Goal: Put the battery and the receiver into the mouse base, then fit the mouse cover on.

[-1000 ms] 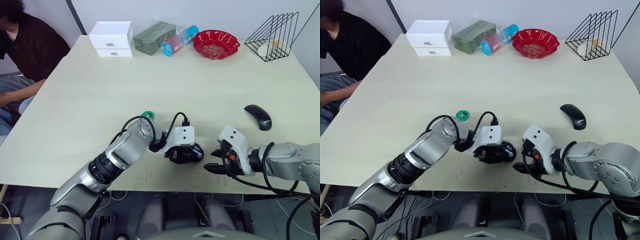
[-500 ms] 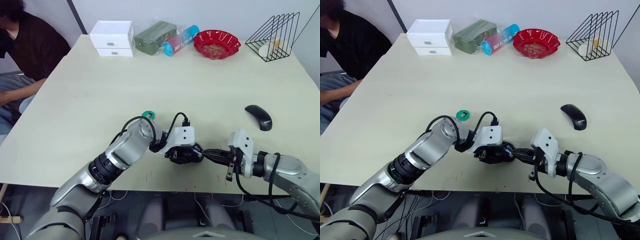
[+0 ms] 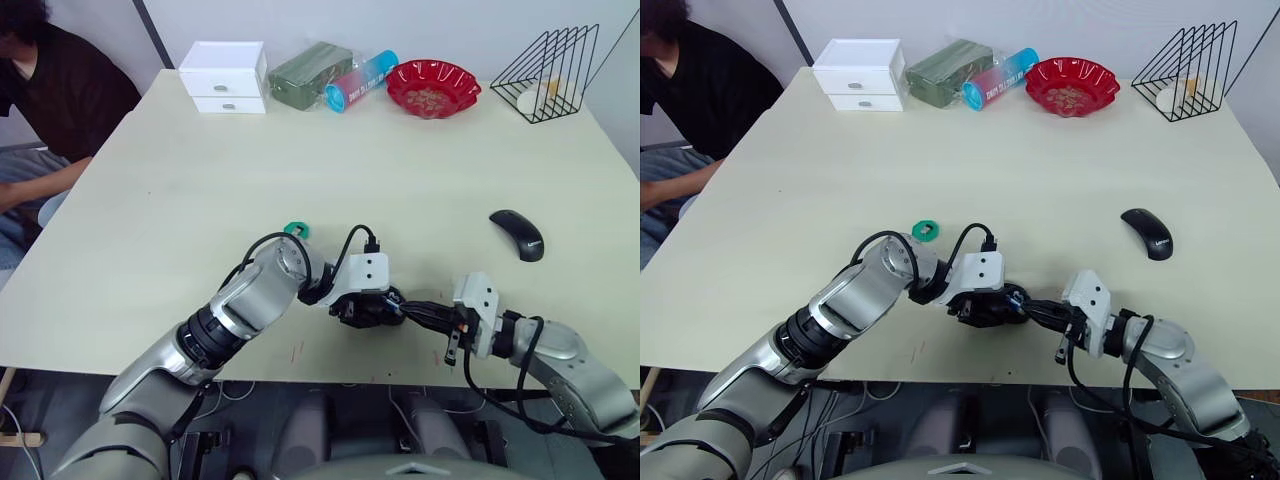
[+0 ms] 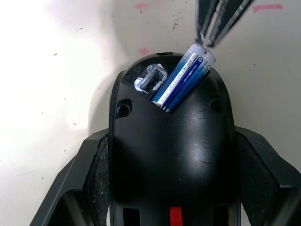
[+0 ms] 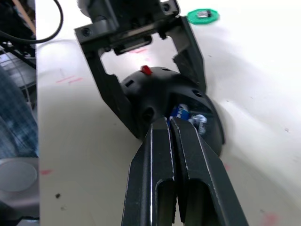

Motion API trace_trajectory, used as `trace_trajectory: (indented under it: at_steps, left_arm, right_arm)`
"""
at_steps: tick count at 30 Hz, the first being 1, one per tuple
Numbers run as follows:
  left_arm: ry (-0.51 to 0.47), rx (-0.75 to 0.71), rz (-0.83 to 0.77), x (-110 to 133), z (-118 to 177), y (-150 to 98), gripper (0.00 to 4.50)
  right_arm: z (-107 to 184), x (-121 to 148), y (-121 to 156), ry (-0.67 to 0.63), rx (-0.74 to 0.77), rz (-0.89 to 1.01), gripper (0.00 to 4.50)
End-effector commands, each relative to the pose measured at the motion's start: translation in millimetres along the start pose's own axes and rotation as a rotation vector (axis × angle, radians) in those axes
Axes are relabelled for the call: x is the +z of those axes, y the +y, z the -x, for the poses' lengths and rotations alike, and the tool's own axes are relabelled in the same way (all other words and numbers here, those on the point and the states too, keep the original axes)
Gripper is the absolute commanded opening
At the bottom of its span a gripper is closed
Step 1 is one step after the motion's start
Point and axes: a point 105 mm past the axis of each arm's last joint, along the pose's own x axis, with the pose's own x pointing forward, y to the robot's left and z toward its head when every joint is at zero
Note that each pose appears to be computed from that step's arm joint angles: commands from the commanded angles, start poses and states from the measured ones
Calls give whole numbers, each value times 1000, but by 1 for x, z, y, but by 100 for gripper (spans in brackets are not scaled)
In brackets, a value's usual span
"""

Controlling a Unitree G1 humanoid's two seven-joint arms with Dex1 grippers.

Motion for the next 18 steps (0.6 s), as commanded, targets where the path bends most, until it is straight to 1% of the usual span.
trace_trajectory:
  at_steps: [1,8,15,18]
  left_arm:
    - [35,-37,13,-9,-7,-8,291]
    - [37,-37,16,-9,-6,-8,291]
    - [38,-37,15,-9,-6,-8,291]
    - [38,-37,15,-9,-6,-8,291]
  right_arm:
    - [-2,3,-3,-13,-6,21,8]
    - [-7,-10,-2,18,-3,-6,8]
    - [-11,-25,-2,89,19,-21,8]
    - [-12,-34,-2,141,22,-30,8]
